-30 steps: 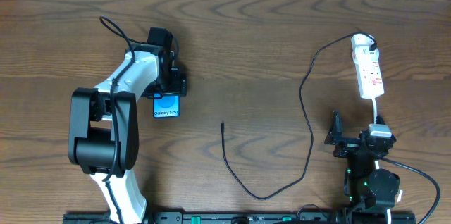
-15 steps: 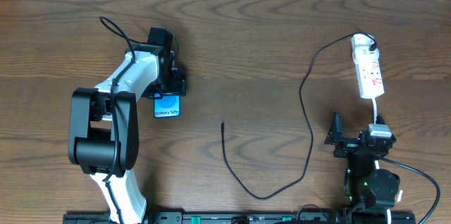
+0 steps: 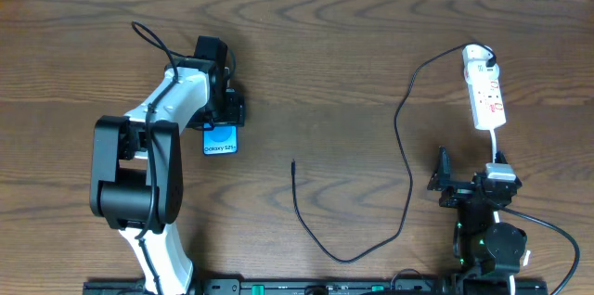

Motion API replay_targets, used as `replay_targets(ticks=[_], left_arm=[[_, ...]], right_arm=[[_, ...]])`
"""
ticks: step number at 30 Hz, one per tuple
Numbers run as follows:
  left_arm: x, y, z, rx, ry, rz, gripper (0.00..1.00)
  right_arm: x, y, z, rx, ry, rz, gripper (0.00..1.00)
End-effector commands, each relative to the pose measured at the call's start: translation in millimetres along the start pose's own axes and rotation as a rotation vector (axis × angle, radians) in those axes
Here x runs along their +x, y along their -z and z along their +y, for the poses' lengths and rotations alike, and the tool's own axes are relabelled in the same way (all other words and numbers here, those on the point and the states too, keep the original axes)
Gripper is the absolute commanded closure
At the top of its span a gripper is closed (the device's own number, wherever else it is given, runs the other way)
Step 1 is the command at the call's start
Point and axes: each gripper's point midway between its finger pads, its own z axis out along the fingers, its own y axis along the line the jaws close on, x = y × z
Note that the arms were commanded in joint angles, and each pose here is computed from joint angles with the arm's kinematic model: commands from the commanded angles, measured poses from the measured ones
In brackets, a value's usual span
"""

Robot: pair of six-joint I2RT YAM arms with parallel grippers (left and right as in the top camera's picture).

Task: Plug charger to phone and switch on socket
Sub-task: 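Close the left gripper on the phone's bottom end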

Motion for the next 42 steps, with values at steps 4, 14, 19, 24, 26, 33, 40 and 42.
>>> replay_targets(ticks=[4,14,19,24,26,33,40,42], left_arm=[[17.0,-13.6,6.0,-0.034,-0.005,0.056,0.25],[17.1,-13.6,5.9,-0.034,-0.005,0.056,0.30],[17.0,-13.6,6.0,-0.034,-0.005,0.056,0.36],[17.1,-13.6,5.9,-0.034,-0.005,0.056,0.46],[17.0,-13.6,6.0,-0.034,-0.005,0.056,0.52],[17.0,-13.6,6.1,-0.035,-0.005,0.056,0.92],[10.9,-8.3,5.3,-0.032,-0.006,0.037,0.93],[4.7,-1.1,4.4,-0.029,-0.005,0.016,0.93]], right_arm=[[0.0,0.3,0.0,0.003,-0.010,-0.002,0.01],[0.1,0.3,0.0,0.003,-0.010,-0.002,0.01],[0.1,0.3,0.0,0.003,-0.010,-0.002,0.01],[0.0,0.3,0.0,0.003,-0.010,-0.002,0.01],[0.0,0.3,0.0,0.003,-0.010,-0.002,0.01],[0.0,0.3,0.0,0.003,-0.010,-0.002,0.01],[0.0,0.3,0.0,0.003,-0.010,-0.002,0.01],[0.0,0.3,0.0,0.003,-0.010,-0.002,0.01]])
